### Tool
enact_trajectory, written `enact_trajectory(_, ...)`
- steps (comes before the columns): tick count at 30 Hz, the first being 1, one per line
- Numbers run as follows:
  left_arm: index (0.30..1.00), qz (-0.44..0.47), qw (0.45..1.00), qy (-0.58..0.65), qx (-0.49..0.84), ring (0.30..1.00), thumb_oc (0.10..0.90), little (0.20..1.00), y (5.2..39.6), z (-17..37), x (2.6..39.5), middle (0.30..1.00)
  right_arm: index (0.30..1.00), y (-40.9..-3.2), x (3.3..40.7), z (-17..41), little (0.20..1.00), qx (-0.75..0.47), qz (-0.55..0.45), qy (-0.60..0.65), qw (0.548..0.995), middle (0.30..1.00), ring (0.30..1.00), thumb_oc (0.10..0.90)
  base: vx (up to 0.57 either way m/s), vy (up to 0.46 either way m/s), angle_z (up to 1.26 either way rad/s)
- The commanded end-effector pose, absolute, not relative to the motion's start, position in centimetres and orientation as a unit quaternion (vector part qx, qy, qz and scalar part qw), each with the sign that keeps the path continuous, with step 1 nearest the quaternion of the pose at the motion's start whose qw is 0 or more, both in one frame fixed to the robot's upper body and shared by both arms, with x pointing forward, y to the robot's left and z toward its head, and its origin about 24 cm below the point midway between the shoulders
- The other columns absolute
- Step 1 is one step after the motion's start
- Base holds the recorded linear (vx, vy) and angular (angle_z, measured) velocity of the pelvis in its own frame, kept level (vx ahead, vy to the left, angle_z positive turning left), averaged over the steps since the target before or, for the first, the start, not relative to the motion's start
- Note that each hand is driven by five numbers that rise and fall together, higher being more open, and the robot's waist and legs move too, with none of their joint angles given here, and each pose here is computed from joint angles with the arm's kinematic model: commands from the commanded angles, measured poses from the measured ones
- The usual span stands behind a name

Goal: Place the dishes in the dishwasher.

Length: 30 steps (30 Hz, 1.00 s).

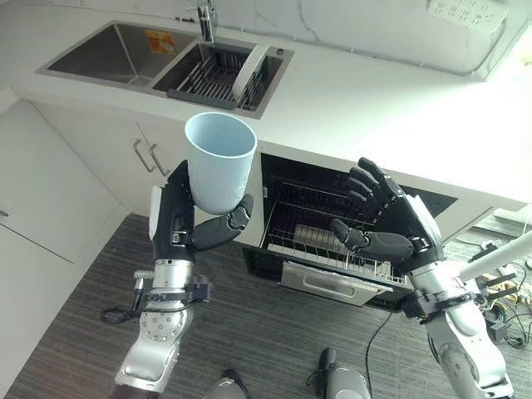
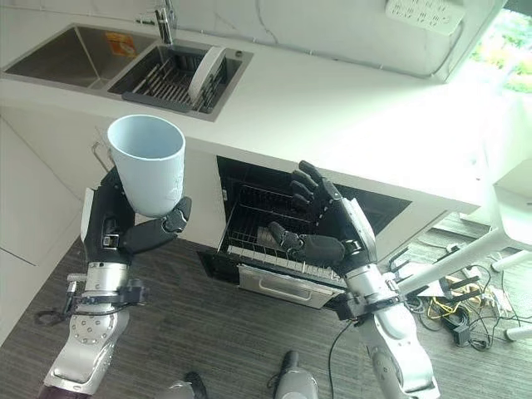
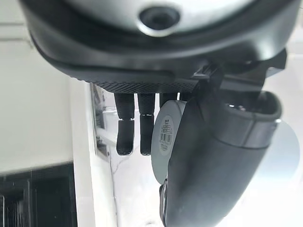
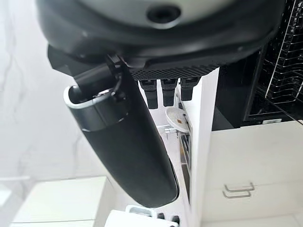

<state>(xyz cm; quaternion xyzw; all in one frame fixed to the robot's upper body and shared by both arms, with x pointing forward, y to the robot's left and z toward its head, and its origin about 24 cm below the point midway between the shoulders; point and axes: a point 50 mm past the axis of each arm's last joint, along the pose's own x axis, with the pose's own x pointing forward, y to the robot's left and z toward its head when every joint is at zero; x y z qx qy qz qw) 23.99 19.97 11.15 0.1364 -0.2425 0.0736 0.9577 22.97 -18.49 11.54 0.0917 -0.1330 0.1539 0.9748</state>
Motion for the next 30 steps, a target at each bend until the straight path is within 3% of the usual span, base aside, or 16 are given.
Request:
enact_trajectory(1,0.300,0.098,0.900,-0.395,0.156,0.300,0.400,0.300,18.8,15.7,24.3,0.300,0.900,-18.2,23.0,15.9,0.900,0.152,0.191,-0.252,0.936,0.900,0.900,0.800,0.02,0.015,-0.03)
enact_trajectory(8,0.300,0.152,0.877,-0.401,0.216,0.300,0.400,0.300,17.4,14.1,25.9,0.300,0.900,-16.2,23.8,16.1,0.900,0.194,0.229,-0.245,0.922,0.900,0.900,0.800,0.04,-0.002,-0.05)
enact_trajectory(16,0.300,0.127,0.869,-0.428,0.214,0.300,0.400,0.300,15.3,13.4,25.7,0.300,0.900,-14.5,23.9,16.4,0.900,0.294,0.283,-0.227,0.884,0.900,0.900,0.800,0.04,-0.031,-0.07)
enact_trajectory(30,0.300,0.092,0.871,-0.442,0.197,0.300,0.400,0.300,13.5,13.0,25.5,0.300,0.900,-13.4,24.5,16.3,0.900,0.303,0.285,-0.213,0.884,0.900,0.900,0.800,0.02,-0.008,-0.02)
